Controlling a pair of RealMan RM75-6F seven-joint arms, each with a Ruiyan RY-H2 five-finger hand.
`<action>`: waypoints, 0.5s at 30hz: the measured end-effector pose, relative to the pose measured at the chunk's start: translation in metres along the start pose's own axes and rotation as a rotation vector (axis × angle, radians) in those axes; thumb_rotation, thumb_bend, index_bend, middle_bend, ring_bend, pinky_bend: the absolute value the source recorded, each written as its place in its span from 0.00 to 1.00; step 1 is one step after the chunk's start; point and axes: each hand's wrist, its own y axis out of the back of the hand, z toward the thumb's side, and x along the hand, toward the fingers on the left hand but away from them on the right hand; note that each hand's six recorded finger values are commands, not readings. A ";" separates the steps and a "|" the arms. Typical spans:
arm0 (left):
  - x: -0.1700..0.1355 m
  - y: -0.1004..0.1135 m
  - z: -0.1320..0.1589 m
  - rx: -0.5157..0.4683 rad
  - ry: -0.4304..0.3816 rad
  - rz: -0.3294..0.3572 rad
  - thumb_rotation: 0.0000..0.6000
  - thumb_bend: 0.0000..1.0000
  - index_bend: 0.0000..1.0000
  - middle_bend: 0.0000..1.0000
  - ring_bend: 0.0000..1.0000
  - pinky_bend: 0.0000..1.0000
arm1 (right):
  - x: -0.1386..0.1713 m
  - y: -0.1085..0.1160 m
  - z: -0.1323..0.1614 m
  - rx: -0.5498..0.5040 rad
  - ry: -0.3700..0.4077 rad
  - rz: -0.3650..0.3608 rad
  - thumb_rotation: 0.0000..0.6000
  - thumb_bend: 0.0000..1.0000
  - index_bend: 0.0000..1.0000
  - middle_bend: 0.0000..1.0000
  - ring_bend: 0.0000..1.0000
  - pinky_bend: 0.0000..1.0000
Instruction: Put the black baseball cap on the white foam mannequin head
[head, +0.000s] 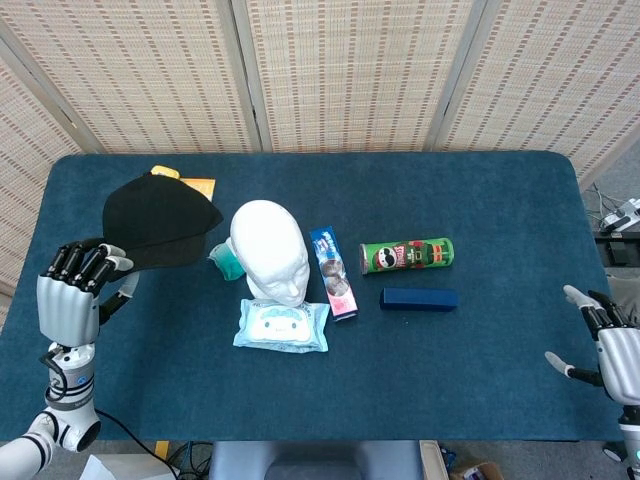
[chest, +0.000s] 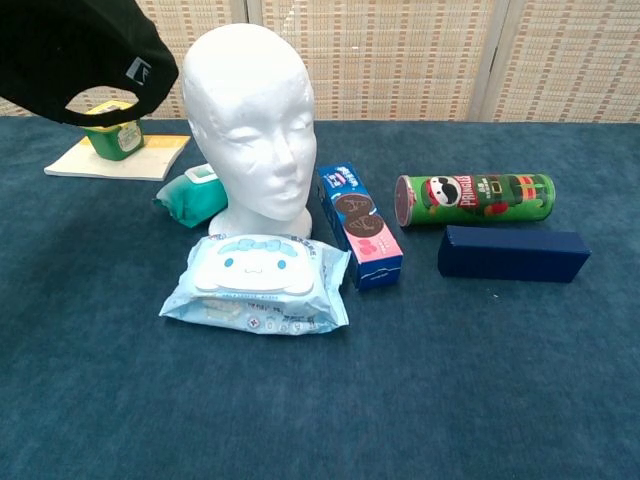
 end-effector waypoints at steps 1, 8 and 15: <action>0.004 0.001 0.002 0.000 -0.004 0.006 1.00 0.36 0.89 0.55 0.39 0.43 | 0.000 0.000 0.000 0.000 0.000 0.000 1.00 0.00 0.15 0.27 0.16 0.45; 0.030 0.003 0.018 0.005 -0.026 0.037 1.00 0.36 0.89 0.56 0.39 0.44 | 0.000 0.000 0.001 0.000 0.004 0.001 1.00 0.00 0.15 0.27 0.16 0.45; 0.049 0.001 0.035 -0.011 -0.044 0.053 1.00 0.36 0.90 0.56 0.39 0.44 | 0.000 -0.001 0.001 0.004 0.004 0.004 1.00 0.00 0.15 0.27 0.16 0.45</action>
